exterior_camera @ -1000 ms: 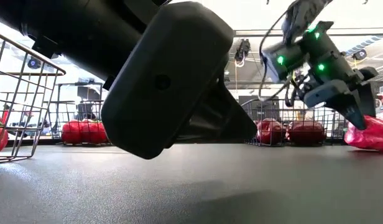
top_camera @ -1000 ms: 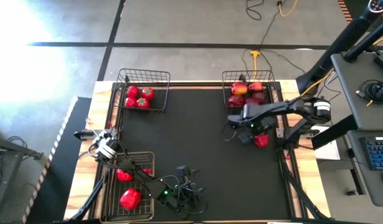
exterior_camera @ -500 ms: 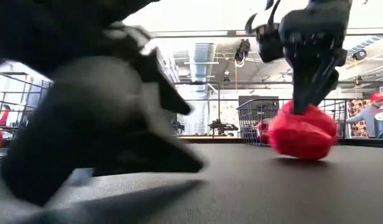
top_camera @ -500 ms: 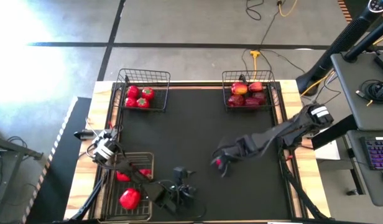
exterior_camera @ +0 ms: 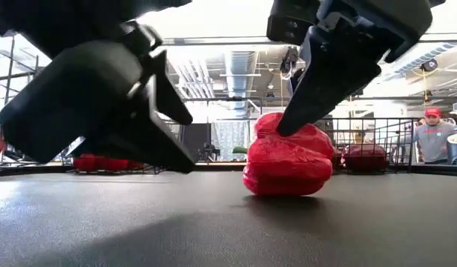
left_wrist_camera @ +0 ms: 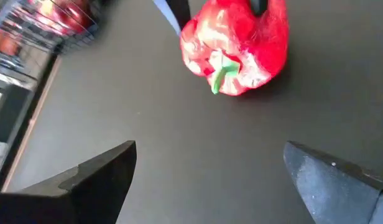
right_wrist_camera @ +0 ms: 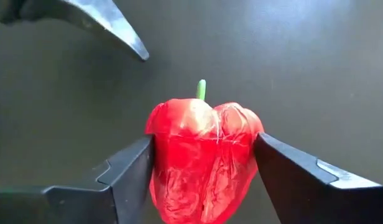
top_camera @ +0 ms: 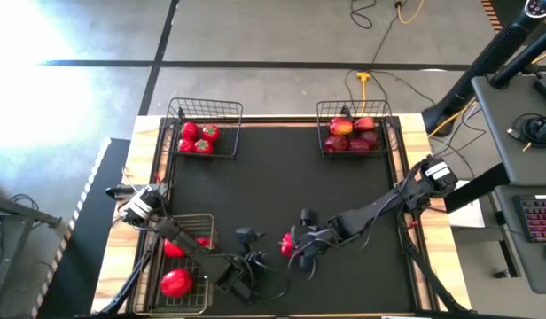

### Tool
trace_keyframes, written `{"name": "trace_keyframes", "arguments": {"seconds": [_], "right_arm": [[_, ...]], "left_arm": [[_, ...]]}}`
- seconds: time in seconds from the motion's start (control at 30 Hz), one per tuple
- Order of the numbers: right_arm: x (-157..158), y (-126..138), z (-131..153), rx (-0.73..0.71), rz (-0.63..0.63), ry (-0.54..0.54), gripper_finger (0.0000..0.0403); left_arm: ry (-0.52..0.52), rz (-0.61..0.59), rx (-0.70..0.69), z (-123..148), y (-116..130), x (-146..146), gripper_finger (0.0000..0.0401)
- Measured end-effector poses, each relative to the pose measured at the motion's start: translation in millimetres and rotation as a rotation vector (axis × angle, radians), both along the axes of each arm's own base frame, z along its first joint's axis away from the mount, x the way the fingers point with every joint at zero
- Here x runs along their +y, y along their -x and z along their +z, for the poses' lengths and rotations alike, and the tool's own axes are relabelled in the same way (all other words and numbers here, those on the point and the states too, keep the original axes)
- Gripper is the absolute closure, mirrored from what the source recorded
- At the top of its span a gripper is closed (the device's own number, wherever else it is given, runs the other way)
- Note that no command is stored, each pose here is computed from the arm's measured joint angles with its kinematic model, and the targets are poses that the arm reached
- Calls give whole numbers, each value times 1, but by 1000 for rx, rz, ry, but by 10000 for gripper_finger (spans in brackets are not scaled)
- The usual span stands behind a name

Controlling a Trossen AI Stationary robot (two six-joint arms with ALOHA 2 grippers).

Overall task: Sort produce into baskets
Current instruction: Put the bell pepper into the gold wire basket

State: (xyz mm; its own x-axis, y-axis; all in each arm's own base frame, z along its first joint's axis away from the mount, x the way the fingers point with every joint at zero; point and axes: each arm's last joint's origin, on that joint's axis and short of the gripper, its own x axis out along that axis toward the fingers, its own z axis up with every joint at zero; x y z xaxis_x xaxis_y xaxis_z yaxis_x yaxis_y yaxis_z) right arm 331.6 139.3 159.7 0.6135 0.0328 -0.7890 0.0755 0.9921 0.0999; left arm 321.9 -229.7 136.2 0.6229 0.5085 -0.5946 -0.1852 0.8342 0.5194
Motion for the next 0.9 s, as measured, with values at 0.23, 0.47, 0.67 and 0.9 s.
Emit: {"name": "trace_keyframes", "arguments": {"seconds": [0.23, 0.47, 0.67, 0.9], "right_arm": [[3, 0, 6, -8, 69, 70, 103], [4, 3, 20, -33, 120, 103, 61], [10, 10, 36, -80, 149, 99, 50], [20, 23, 36, -45, 130, 165, 49]], "left_arm": [[81, 74, -34, 2, -11, 12, 13], [127, 60, -117, 6, -24, 12, 13], [96, 44, -110, 15, -38, 21, 13], [273, -44, -85, 14, -48, 21, 13]]}}
